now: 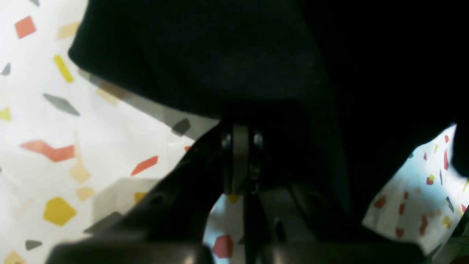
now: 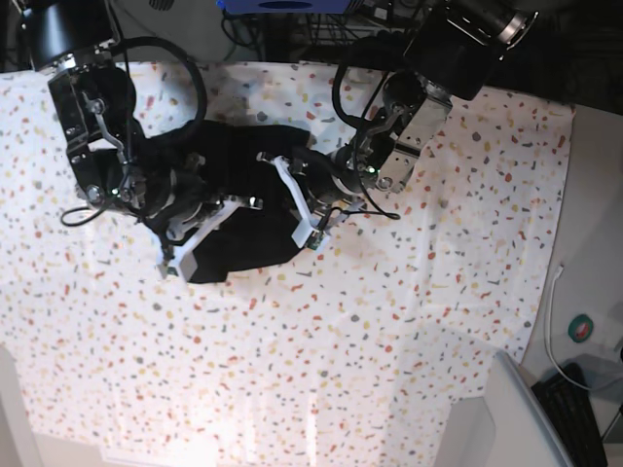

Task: Layout the t-shirt on the table in an organized manner, then fold the t-shirt properly
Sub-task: 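Fold the strip in half toward the right gripper with the left gripper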

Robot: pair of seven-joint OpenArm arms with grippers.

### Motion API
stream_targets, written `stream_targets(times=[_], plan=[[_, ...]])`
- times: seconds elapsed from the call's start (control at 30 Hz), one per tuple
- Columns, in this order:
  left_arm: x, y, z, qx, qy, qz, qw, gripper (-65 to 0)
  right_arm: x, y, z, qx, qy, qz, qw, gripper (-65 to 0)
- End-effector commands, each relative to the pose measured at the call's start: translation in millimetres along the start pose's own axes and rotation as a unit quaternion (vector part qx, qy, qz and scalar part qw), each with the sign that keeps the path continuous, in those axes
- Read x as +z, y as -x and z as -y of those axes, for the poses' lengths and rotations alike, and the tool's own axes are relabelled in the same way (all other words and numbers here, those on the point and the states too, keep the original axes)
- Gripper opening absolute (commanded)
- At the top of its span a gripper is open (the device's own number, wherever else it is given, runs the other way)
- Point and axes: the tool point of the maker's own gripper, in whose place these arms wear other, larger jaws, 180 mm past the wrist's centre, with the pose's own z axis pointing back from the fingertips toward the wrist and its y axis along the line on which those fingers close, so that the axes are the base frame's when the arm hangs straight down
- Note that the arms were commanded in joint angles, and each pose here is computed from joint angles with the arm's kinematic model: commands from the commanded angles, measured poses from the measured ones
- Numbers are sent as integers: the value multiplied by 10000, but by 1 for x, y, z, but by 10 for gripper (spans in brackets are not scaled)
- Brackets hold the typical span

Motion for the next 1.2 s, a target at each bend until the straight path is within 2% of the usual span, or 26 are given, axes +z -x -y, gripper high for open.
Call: stream_targets(times=[0.0,0.2,0.47,0.57,0.6,0.67,0.73,0.83,0.97,1.1,1.17], plan=[[3,-2,-5,-65,-55,-21,10000,-650,3,-16,-2,100,-8,226,9997,-650],[6,0,-12,-66,-134,-28,9999,-650,-1,-17,3,64,55,305,9995,-650],[45,1,-27,-267,-343,240,9988,-650,-6,-16,9,0,113,315,9994,-650],[67,13,-47,10,-608,320,9976,-650,-6,-19,8,-3,106,384,9992,-650],[77,18,-59,116,-759,352,9964,-650,-5,-20,8,-3,106,415,9991,-621],[99,28,-79,272,-1048,400,9933,-650,-5,-23,7,10,101,505,9987,-509],[121,35,-95,333,-1288,442,9901,-650,-5,-26,7,14,99,624,9980,-431],[152,47,-115,394,-1621,463,9849,-650,-4,-33,6,12,92,800,9968,-354],[186,57,-144,567,-2103,515,9746,-650,-6,-34,-4,-38,-17,868,9962,-300],[207,60,-168,711,-2465,593,9647,-650,-8,-31,-10,13,-72,825,9966,-293],[215,58,-177,751,-2594,655,9606,-650,-12,-22,-28,268,-219,702,9969,-294]])
